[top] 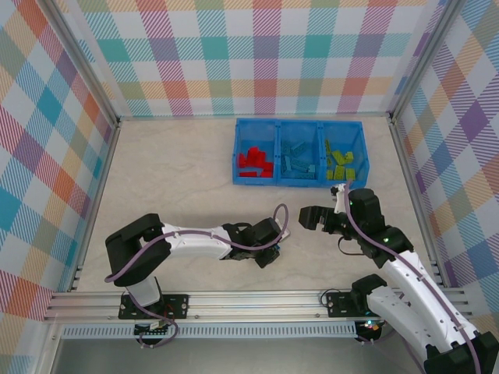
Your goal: Sort the legos into containers by color
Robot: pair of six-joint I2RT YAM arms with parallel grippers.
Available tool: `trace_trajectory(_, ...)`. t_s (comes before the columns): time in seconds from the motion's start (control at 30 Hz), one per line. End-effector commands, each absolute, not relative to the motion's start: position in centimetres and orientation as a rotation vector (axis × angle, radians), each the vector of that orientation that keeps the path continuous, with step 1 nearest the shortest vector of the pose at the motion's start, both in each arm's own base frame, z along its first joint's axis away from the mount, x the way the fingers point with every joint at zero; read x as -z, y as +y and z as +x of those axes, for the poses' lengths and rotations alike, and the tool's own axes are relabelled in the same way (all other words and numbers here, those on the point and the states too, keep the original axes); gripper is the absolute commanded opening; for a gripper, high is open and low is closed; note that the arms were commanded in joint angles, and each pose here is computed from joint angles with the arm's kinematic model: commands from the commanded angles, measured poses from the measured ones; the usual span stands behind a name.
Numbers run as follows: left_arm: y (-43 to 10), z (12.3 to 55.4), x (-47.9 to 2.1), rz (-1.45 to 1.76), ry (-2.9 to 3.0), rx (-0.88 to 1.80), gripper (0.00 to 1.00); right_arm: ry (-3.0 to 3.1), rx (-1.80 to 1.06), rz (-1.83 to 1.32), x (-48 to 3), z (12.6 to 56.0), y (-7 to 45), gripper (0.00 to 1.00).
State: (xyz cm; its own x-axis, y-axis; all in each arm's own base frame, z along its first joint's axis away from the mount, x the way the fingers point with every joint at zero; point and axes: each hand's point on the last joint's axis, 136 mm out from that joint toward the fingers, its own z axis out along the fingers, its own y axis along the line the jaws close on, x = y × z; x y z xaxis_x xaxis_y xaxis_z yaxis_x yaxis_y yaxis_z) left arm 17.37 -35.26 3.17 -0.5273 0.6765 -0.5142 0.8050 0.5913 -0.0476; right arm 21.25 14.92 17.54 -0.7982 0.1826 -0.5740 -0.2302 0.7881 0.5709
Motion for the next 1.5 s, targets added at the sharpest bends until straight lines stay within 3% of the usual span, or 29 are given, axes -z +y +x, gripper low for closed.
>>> trace_trajectory(0.0, -35.4, 17.3, -4.0, 1.168, 2.350, 0.403, 0.27, 2.335, -0.891, -0.022, -18.3, 21.0, 15.0, 1.00)
trace_trajectory(0.2, -38.2, 21.6, -11.2, 1.057, 2.163, 0.470, 0.24, 2.307, -0.939, -0.026, -19.2, 21.0, 15.5, 1.00)
trace_trajectory(0.47, -41.6, 33.8, -19.4, 0.899, 1.963, 0.490, 0.24, 2.235, -1.013, -0.049, -20.1, 20.7, 16.1, 1.00)
trace_trajectory(0.73, -45.4, 45.7, -19.8, 0.806, 1.879, 0.466, 0.23, 2.232, -0.965, -0.025, -19.8, 20.5, 15.3, 1.00)
trace_trajectory(0.93, -47.4, 50.7, -18.4, 0.758, 1.881, 0.463, 0.27, 2.229, -0.921, -0.043, -20.2, 20.5, 14.9, 1.00)
trace_trajectory(1.1, -48.1, 51.6, -19.4, 0.698, 1.882, 0.572, 0.46, 2.222, -0.908, -0.050, -20.5, 20.4, 14.7, 1.00)
trace_trajectory(1.27, -47.8, 50.3, -23.2, 0.683, 1.831, 0.627, 0.54, 2.259, -0.848, 0.012, -19.8, 20.7, 13.8, 1.00)
trace_trajectory(1.47, -43.4, 45.0, -28.5, 0.602, 1.738, 0.693, 0.62, 2.278, -0.709, 0.090, -18.5, 21.6, 12.0, 1.00)
